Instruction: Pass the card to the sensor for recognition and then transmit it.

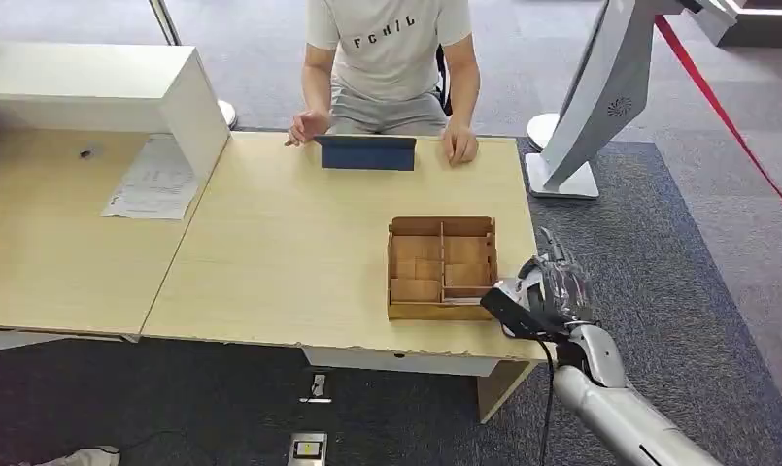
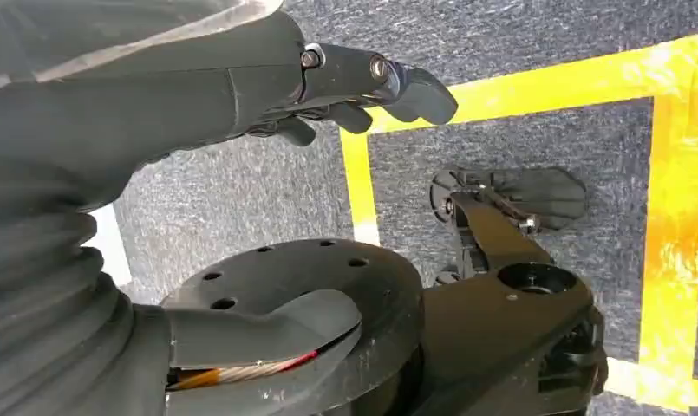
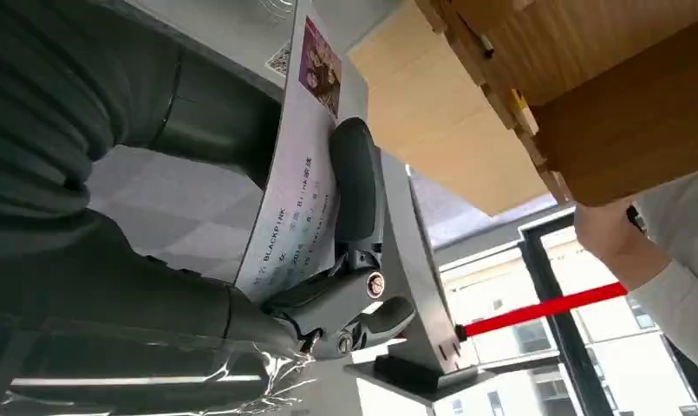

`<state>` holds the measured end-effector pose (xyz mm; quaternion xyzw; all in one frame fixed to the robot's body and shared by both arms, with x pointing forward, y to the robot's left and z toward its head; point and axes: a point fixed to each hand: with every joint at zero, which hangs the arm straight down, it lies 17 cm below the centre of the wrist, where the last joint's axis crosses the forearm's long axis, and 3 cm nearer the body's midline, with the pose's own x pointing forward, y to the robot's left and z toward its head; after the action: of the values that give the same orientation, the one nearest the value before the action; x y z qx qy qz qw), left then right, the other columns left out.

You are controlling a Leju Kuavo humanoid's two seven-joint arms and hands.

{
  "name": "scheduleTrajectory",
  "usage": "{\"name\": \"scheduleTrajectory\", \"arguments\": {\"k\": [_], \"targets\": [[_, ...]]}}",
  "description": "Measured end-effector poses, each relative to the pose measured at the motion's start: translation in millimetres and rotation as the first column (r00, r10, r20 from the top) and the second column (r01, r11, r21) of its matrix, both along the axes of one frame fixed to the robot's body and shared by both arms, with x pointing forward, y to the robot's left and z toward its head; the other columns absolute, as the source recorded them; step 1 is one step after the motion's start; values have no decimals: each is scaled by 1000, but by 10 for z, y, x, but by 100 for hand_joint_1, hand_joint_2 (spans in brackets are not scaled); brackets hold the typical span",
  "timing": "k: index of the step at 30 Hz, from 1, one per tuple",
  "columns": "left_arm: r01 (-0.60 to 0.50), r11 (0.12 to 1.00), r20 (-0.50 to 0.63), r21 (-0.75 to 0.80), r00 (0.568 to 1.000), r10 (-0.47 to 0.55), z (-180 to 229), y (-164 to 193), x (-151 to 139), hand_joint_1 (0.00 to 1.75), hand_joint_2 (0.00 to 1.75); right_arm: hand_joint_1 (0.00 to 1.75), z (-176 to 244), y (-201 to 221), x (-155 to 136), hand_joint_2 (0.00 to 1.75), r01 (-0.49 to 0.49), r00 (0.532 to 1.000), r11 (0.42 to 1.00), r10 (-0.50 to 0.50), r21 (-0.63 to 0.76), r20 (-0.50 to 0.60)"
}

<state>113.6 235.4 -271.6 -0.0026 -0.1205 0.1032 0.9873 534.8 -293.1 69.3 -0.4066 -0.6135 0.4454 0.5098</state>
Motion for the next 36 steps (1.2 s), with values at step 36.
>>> {"name": "scheduleTrajectory", "arguments": {"k": [36], "targets": [[17, 1000, 3, 5, 1000, -17, -2, 10, -8, 0, 175, 175, -328, -224, -81, 175, 24, 996, 996, -31, -84, -89]]}}
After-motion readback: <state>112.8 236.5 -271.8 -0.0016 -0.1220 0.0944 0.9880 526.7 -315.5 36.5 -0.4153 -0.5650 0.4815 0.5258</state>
